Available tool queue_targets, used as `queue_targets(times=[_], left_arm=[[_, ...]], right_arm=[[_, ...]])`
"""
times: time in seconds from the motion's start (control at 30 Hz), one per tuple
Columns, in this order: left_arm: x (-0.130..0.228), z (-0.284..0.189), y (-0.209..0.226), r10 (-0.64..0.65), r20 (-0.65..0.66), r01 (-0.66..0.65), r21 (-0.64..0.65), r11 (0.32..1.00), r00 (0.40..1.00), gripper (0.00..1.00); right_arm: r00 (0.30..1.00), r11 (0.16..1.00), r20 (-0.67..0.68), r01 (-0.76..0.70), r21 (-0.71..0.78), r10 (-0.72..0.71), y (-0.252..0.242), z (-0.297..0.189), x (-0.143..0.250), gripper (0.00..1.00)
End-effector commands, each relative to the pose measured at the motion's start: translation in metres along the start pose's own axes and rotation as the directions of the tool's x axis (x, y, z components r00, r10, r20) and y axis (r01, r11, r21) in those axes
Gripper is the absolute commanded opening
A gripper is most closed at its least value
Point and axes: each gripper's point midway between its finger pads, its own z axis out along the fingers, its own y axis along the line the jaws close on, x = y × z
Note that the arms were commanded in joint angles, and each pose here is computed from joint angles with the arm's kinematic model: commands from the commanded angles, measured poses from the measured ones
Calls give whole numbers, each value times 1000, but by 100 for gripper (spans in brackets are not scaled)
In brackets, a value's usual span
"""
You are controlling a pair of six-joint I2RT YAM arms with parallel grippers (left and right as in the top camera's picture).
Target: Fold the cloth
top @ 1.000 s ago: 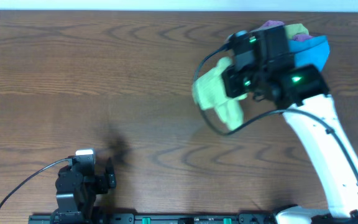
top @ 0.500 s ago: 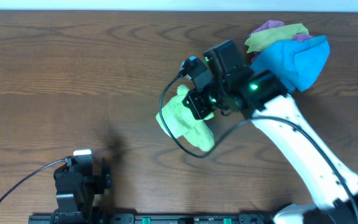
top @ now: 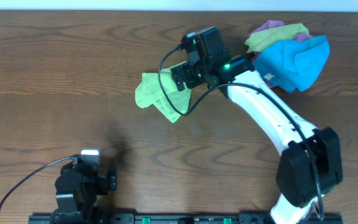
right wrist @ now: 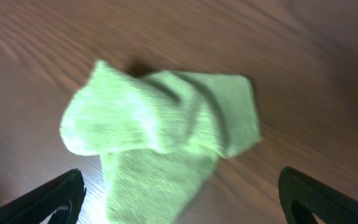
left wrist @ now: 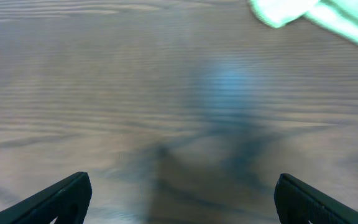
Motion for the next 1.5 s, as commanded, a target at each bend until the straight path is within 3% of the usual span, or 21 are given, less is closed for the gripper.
queue_targets(times=[0.0,0.13,0.57,0.97,1.23,1.37,1.47], left_arm=[[-2,1,-23,18,24,-21,130,991,1000,96],[-11,-2,-36,18,64,-31,205,978,998,95],[-17,-8,-57,8,92,-38,330,943,996,96],[-18,-14,-71,4,101,-46,412,910,995,95],[-18,-18,-80,2,106,-51,461,886,994,96],[-19,-21,-84,0,112,-55,488,871,994,95],[-22,-22,-85,-53,96,-2,501,866,994,95]], right_arm=[[999,998,-21,-43,48,44,-16,-15,3,99],[986,995,-145,-88,-48,80,-9,-2,37,99],[901,936,-349,-324,-140,259,-1,71,92,78],[887,917,-331,-379,-126,321,-4,94,91,64],[875,910,-343,-399,-116,340,-5,102,96,61],[876,910,-343,-398,-115,340,-5,102,96,48],[881,911,-331,-394,-121,337,-5,103,93,27]])
